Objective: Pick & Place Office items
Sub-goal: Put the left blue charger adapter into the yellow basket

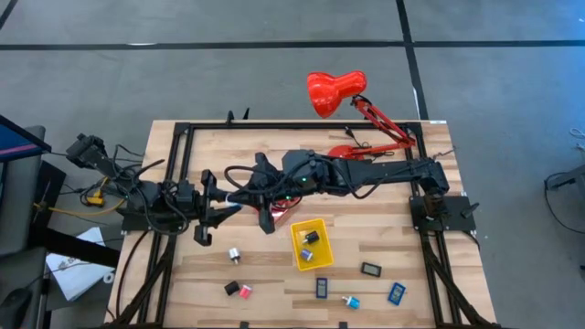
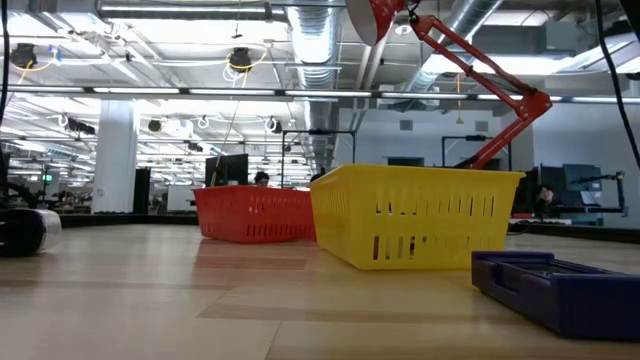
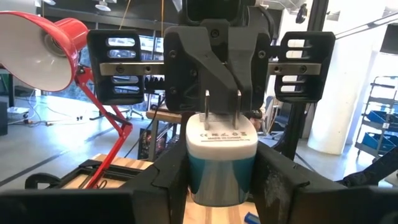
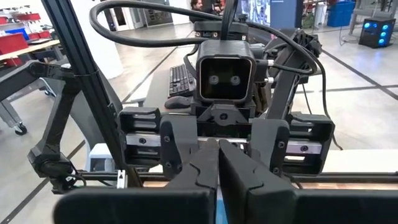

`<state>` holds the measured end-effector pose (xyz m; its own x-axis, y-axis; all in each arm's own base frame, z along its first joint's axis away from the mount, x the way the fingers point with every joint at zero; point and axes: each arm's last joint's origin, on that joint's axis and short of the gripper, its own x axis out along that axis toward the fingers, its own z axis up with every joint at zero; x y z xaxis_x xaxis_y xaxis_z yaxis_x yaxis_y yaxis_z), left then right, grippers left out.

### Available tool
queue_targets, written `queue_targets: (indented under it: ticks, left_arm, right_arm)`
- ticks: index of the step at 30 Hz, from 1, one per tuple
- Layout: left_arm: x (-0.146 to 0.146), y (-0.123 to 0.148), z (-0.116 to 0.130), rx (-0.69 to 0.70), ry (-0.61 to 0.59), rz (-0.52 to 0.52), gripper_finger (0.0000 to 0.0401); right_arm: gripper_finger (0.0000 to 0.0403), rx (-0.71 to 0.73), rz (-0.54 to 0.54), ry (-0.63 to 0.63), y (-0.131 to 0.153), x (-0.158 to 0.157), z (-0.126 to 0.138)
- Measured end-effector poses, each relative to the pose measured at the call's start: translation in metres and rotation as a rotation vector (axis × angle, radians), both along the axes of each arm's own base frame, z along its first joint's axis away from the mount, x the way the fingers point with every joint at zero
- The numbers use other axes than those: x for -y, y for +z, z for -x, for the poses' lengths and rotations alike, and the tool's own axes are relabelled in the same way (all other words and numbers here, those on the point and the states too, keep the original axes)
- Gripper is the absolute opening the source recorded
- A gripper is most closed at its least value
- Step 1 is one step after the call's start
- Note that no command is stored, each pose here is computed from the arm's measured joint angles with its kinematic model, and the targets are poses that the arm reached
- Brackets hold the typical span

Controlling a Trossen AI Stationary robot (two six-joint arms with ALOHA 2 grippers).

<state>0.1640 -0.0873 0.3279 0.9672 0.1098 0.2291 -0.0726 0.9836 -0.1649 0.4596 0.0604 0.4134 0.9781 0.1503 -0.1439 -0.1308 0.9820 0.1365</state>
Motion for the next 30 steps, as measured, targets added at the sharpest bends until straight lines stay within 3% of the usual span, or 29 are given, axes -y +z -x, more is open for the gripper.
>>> queue_targets:
  ticks: [7, 12, 22, 30]
  left_arm:
    - [-0.001, 0.002, 0.0, 0.014, 0.01, 0.04, 0.025]
    - [-0.001, 0.003, 0.001, 0.017, 0.015, 0.042, 0.03]
    - [-0.013, 0.016, 0.019, 0.077, 0.037, 0.039, 0.0332]
    - [-0.018, 0.019, 0.025, 0.08, 0.063, 0.032, 0.0333]
  right_arm:
    - [0.0001, -0.017, -0.007, -0.007, -0.002, 0.0, 0.0]
    - [0.0, -0.016, -0.009, -0.007, -0.004, 0.0, -0.001]
    - [0.0, -0.027, -0.009, 0.001, -0.003, 0.0, 0.0]
    - [0.0, -0.208, 0.042, 0.001, 0.023, -0.011, 0.053]
